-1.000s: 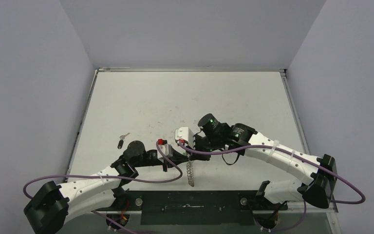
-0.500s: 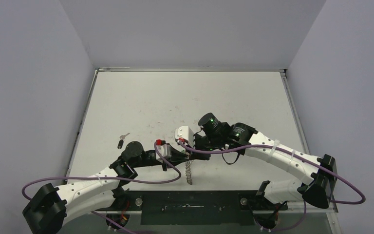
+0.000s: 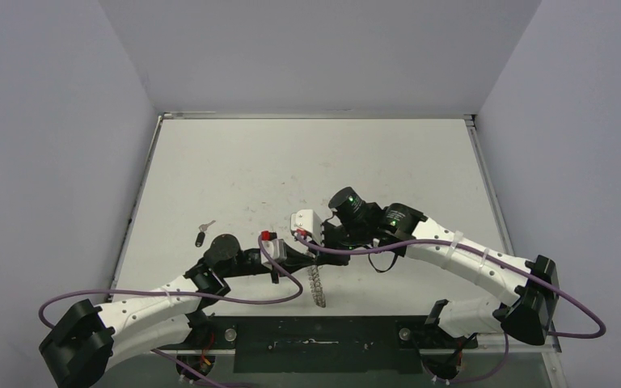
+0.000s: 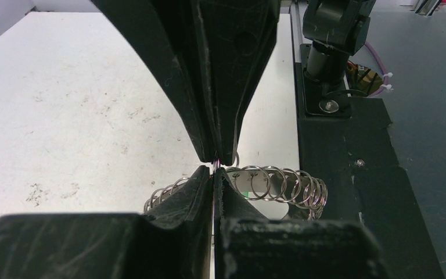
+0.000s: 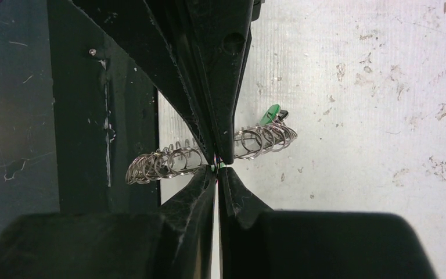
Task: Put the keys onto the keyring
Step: Adjust the key on the keyring.
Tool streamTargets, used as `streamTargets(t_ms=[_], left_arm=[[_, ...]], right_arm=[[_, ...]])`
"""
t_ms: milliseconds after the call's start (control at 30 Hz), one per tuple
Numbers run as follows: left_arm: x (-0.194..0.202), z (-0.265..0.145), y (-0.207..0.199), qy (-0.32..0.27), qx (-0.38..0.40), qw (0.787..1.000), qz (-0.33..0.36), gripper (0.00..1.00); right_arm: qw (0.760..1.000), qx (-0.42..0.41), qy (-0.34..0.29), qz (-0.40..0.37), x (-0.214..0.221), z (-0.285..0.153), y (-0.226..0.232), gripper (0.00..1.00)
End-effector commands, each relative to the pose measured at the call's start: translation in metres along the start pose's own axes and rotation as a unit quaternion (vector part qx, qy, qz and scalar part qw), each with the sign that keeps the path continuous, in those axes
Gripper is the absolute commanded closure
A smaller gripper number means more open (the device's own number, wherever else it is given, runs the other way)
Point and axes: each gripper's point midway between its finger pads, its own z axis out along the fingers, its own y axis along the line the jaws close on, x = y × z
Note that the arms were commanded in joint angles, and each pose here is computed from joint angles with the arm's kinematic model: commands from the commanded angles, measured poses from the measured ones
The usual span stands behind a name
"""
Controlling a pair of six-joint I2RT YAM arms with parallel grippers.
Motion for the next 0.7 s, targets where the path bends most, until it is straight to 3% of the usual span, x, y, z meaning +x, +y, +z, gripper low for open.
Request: streamTargets(t_ms=[0, 100, 167, 400, 667], left_arm=[[-0.035, 0.005, 0.003, -0.054, -0.007, 0.998, 0.027, 1.00], [-0.036, 0.002, 0.004, -0.065, -0.016, 0.997, 0.029, 1.00], [-0.038, -0.001, 0.005, -0.076, -0.025, 0.997, 0.020, 1.00], [-0.053, -0.008, 0.005, -0.131, -0.041, 0.990, 0.032, 1.00], [-0.071, -0.014, -0.002, -0.174, -0.033, 0.983, 0.050, 1.00]], right_arm=[[0.997, 0.034, -0.062, -0.018, -0.030, -0.006, -0.017, 0.89], [0.994, 0.055, -0.095, -0.007, -0.034, -0.012, -0.029, 0.65], [0.990, 0.065, -0.125, -0.004, -0.036, -0.019, -0.035, 0.58], [0.969, 0.069, -0.227, -0.063, -0.045, -0.043, -0.029, 0.51], [0.949, 0.036, -0.290, -0.116, -0.055, -0.046, -0.009, 0.54]])
